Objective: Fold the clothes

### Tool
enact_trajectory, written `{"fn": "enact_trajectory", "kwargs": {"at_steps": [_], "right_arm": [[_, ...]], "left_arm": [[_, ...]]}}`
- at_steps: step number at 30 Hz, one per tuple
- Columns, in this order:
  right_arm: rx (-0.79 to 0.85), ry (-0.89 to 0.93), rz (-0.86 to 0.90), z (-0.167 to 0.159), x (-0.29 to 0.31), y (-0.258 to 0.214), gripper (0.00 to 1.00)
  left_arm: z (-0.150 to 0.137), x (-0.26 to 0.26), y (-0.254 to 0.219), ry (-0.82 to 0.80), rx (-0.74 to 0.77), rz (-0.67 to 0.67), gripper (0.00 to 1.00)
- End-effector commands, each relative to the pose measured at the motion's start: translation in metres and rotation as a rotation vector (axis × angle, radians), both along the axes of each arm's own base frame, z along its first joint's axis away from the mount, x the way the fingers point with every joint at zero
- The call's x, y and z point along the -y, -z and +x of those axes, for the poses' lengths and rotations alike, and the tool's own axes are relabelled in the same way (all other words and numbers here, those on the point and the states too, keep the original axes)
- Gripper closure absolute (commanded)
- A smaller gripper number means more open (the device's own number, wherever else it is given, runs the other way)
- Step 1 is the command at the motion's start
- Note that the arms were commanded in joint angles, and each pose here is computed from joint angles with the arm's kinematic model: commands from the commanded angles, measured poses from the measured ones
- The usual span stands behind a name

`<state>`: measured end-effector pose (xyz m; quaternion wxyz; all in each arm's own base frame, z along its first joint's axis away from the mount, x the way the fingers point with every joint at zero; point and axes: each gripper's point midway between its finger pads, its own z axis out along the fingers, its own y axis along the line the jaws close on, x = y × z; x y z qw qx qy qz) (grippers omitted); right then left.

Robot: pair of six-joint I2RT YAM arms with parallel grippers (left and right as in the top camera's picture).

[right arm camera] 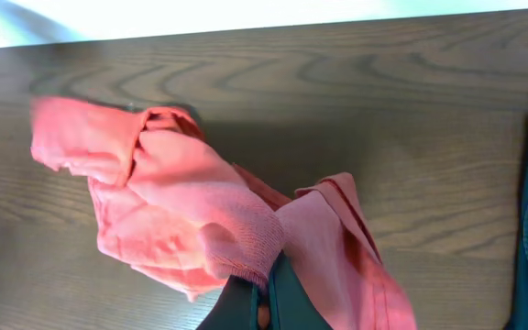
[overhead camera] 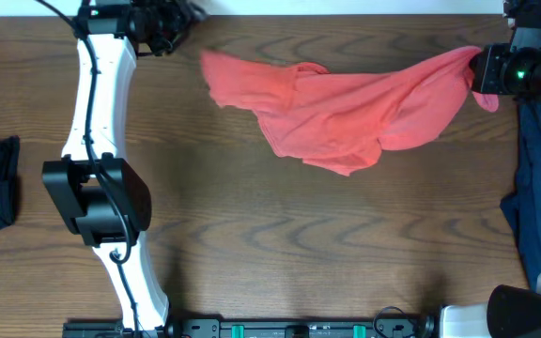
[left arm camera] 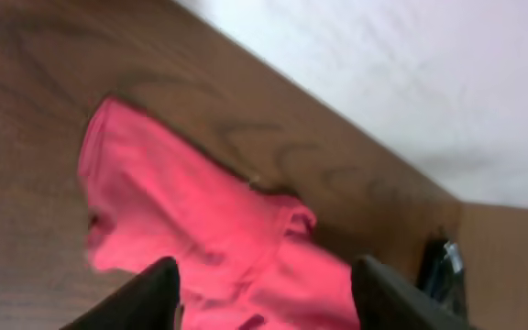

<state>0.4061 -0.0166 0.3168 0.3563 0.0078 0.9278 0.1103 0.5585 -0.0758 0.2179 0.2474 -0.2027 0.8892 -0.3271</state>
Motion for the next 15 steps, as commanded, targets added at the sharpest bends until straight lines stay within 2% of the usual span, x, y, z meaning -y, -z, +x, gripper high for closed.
{"fn": "enact_trajectory", "kwargs": {"at_steps": [1,2,3,4,5,9,10,15], "right_arm": [[0.029,-0.039,-0.012,0.001,-0.011,-0.01,0.99],[0.028,-0.043,-0.012,0.001,-0.013,-0.01,0.99],[0.028,-0.046,-0.012,0.001,-0.014,-0.01,0.99],[0.029,-0.049,-0.012,0.001,-0.015,-0.01,0.99],[0.031,-0.049,-0.012,0.001,-0.015,-0.011,0.99],[0.037,-0.049,-0.013,0.003,-0.015,-0.011,0.99],[0.038,-0.049,-0.013,0.003,-0.015,-0.012,0.99],[0.032,-0.052,-0.009,0.002,-0.016,-0.011,0.99]], "left_arm": [[-0.012,0.017,0.012,0.112,-0.005,0.088,0.86],[-0.02,0.022,0.017,0.136,-0.036,0.096,0.92],[-0.033,0.029,0.024,0.176,-0.08,0.112,0.9],[-0.046,0.034,0.032,0.209,-0.126,0.134,0.77],[-0.062,0.038,0.043,0.237,-0.192,0.177,0.74],[-0.117,0.047,0.086,0.346,-0.394,0.378,0.68],[-0.127,0.052,0.096,0.374,-0.423,0.411,0.64],[-0.155,0.08,0.137,0.454,-0.49,0.449,0.55]]}}
